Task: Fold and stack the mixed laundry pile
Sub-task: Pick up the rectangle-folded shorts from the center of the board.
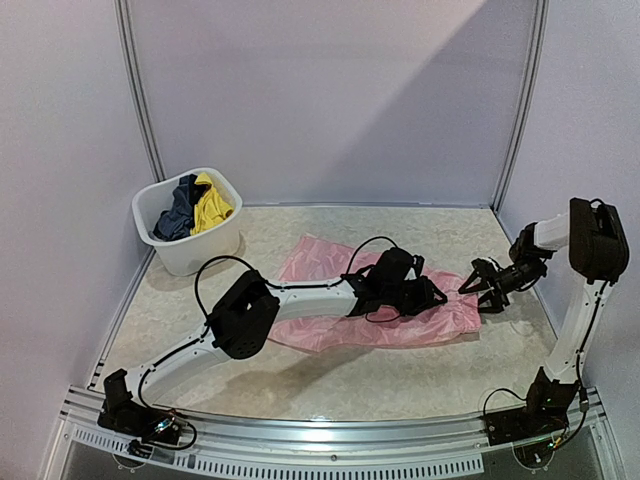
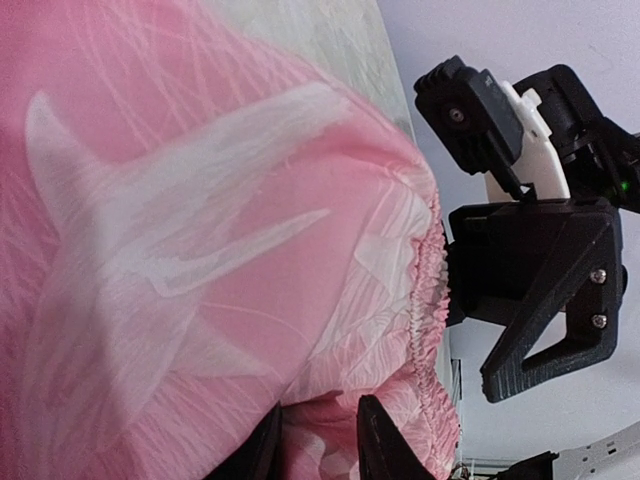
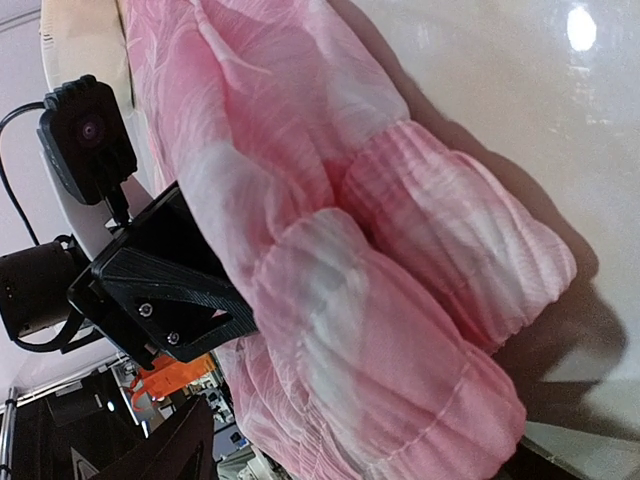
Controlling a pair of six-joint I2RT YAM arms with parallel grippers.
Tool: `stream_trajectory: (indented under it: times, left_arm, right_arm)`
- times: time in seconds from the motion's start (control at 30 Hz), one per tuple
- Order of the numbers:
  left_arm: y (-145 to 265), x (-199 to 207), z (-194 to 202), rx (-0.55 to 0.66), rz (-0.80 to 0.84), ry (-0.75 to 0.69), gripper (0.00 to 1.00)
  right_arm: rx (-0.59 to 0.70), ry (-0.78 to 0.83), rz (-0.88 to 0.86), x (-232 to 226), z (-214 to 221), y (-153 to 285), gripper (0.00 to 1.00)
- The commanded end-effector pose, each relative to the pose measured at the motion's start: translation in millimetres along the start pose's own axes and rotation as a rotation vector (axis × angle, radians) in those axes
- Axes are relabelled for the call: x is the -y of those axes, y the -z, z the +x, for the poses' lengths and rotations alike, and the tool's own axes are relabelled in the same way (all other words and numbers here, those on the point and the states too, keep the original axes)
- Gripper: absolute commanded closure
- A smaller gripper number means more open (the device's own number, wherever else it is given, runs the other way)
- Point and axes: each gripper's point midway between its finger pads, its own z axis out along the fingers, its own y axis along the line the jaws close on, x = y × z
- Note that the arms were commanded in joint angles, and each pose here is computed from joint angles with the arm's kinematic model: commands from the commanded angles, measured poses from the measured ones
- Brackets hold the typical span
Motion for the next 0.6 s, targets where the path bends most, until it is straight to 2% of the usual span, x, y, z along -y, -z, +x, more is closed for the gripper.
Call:
stream_trajectory:
  times: [0.0, 0.17, 0.43, 0.57]
  left_arm:
    - [-3, -65, 16, -0.043, -0.144, 0.059, 0.73]
    - [-3, -64, 16, -0.044, -0.144, 0.059, 0.73]
    - [-2, -66, 16, -0.050, -0.152, 0.058, 0.73]
    - [-1, -66, 16, -0.050, -0.155, 0.056, 0.73]
  right_arm:
    - [-0.064, 0.029, 0.166, 33, 2, -20, 0.23]
    - [-0.072, 0.075, 0.133, 15, 1, -25, 0.32]
    - [-0.008, 0.141, 0.159, -2, -6, -12, 0.49]
    - [0.027, 0.181, 0.197, -6, -12, -3, 0.67]
